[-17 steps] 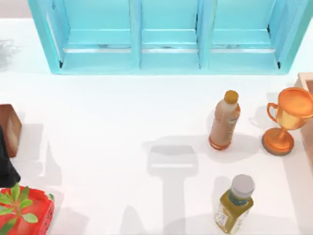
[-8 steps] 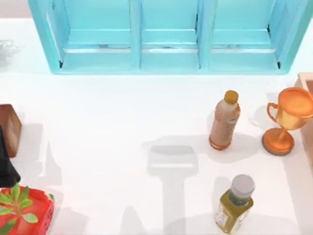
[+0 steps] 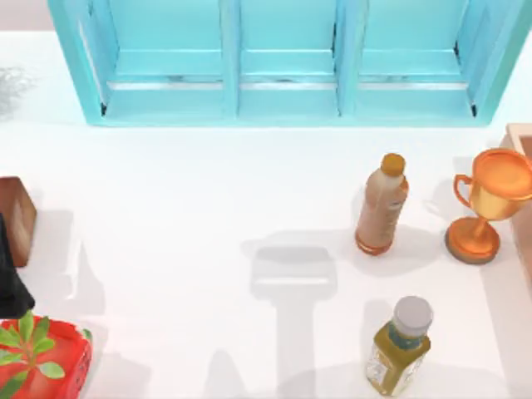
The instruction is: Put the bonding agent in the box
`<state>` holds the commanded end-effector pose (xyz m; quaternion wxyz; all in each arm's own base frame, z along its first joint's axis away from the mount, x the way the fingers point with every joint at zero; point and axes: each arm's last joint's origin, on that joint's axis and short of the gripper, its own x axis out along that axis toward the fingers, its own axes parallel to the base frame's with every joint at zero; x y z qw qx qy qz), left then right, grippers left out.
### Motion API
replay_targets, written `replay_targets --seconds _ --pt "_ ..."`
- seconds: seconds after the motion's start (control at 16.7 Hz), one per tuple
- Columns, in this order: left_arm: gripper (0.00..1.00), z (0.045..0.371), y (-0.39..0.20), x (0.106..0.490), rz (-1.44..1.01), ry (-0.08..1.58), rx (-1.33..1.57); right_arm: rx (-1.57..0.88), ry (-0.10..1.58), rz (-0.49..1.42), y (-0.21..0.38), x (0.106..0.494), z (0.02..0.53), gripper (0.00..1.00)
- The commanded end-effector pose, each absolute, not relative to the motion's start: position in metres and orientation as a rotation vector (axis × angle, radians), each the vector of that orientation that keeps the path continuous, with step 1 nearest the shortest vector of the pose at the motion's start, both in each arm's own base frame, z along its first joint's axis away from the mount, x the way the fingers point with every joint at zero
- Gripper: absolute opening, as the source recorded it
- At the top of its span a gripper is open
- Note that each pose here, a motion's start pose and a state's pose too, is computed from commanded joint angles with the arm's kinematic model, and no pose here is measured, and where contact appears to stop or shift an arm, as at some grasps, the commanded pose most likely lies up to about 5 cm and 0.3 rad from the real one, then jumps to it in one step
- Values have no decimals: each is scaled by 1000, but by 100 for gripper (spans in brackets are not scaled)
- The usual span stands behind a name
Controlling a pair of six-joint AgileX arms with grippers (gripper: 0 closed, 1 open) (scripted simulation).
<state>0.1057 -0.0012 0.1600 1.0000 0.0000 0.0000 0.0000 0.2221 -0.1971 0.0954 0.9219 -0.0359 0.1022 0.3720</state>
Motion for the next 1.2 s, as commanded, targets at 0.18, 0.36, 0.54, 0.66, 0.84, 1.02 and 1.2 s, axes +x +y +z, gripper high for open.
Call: replay_targets --seconds 0.18,0.36,0.54,0.66,0.84,1.02,1.2 --pt "100 160 -1 106 0 0 0 -63 205 773 -189 229 94 0" --pt "100 160 -1 106 0 0 0 -56 202 778 -185 231 94 0" --pt "100 160 -1 106 0 0 0 -56 202 778 -185 231 94 0" --pt "100 160 -1 106 0 0 0 -56 202 778 -185 231 94 8" --pt "100 160 -1 106 0 0 0 -56 202 778 -185 231 94 30" --pt "100 160 -1 106 0 0 0 -56 202 778 -185 231 94 53" --pt "100 160 -1 106 0 0 0 -56 202 778 -185 231 94 75"
